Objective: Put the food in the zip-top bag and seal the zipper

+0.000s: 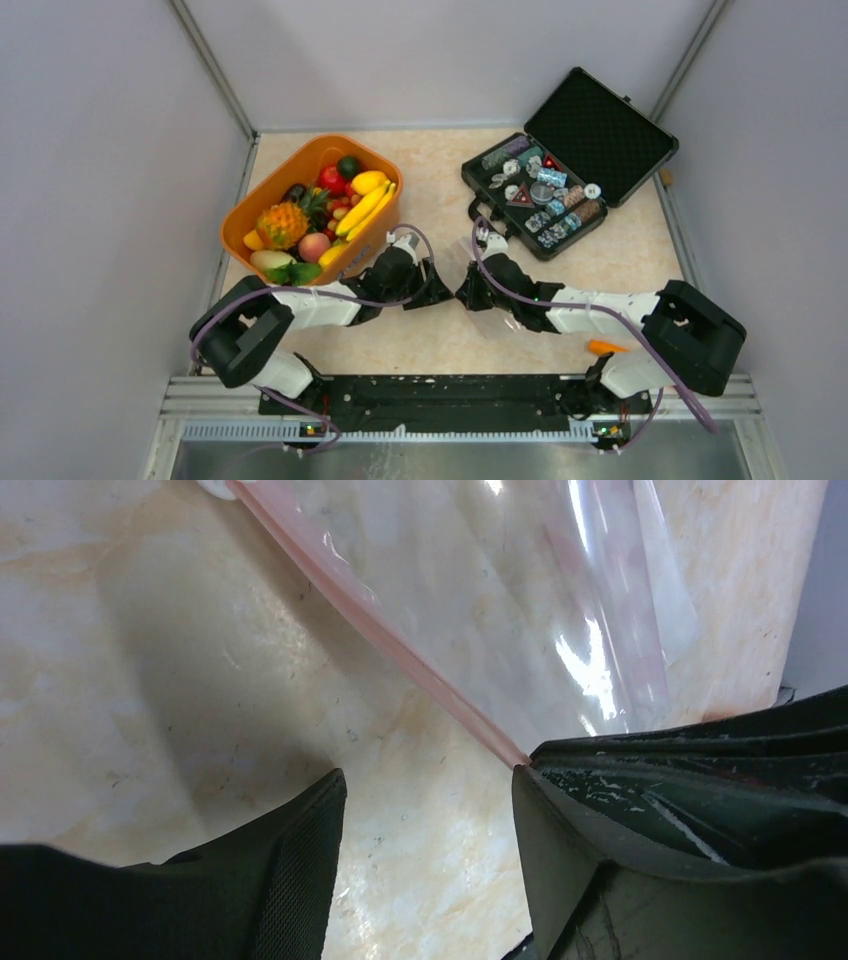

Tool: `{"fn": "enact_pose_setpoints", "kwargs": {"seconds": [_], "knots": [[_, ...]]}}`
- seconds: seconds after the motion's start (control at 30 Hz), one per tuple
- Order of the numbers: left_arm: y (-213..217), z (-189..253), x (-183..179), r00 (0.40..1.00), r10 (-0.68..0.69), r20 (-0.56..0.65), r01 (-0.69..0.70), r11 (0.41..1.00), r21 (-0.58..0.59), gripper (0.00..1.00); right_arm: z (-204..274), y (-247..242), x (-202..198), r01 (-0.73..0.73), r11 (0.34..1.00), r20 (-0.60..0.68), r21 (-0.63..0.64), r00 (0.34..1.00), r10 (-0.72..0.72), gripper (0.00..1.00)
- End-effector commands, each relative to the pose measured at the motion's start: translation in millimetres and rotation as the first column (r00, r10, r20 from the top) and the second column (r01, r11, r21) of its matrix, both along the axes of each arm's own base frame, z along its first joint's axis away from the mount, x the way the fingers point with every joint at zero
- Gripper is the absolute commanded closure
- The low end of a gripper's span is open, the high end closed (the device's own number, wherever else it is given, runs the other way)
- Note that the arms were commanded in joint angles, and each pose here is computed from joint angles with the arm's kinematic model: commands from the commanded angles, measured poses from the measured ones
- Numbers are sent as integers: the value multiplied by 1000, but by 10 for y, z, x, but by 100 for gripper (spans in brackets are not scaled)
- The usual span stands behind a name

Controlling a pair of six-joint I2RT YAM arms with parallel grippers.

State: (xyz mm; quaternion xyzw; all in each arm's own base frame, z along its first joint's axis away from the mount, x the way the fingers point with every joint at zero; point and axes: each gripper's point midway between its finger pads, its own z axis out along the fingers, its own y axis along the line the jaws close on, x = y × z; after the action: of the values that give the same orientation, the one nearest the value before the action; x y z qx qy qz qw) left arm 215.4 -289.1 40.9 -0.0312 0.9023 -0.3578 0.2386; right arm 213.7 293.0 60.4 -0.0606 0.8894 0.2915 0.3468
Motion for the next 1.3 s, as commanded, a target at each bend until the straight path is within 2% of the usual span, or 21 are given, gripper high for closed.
{"fn": "enact_pose_setpoints", "kwargs": {"seconds": [0.0,0.17,0.4,0.53,0.6,0.67,0.73,0.83,1.07,1.27], "knots": [[-159,142,143,998,25,50,-21,996,-84,38,118,51,10,0,999,28,47,1000,-1,100],[-180,138,146,998,31,51,-25,994,-109,39,111,50,-3,-3,999,27,51,1000,1,100],[-173,46,121,999,20,27,-18,996,-84,47,138,52,7,6,998,28,62,1000,-8,100],[-118,64,93,999,33,38,-30,996,-87,46,168,54,34,12,998,36,54,999,-14,100],[-81,101,97,998,43,52,-39,996,-81,41,144,50,34,-2,1000,38,28,999,1,100],[-33,200,124,995,60,84,-54,996,-78,39,107,48,9,-24,1000,39,6,999,24,86],[65,290,162,988,99,122,-92,994,-60,38,69,40,-17,-41,999,45,-25,998,42,68],[269,411,214,968,169,186,-166,986,-29,33,34,95,-93,-95,992,67,-82,993,101,50],[497,523,211,947,226,228,-234,972,7,30,-187,141,-84,-93,934,85,-345,988,129,43],[657,583,196,926,279,256,-288,958,-3,30,-295,20,-32,-31,901,98,-433,992,81,44]]}}
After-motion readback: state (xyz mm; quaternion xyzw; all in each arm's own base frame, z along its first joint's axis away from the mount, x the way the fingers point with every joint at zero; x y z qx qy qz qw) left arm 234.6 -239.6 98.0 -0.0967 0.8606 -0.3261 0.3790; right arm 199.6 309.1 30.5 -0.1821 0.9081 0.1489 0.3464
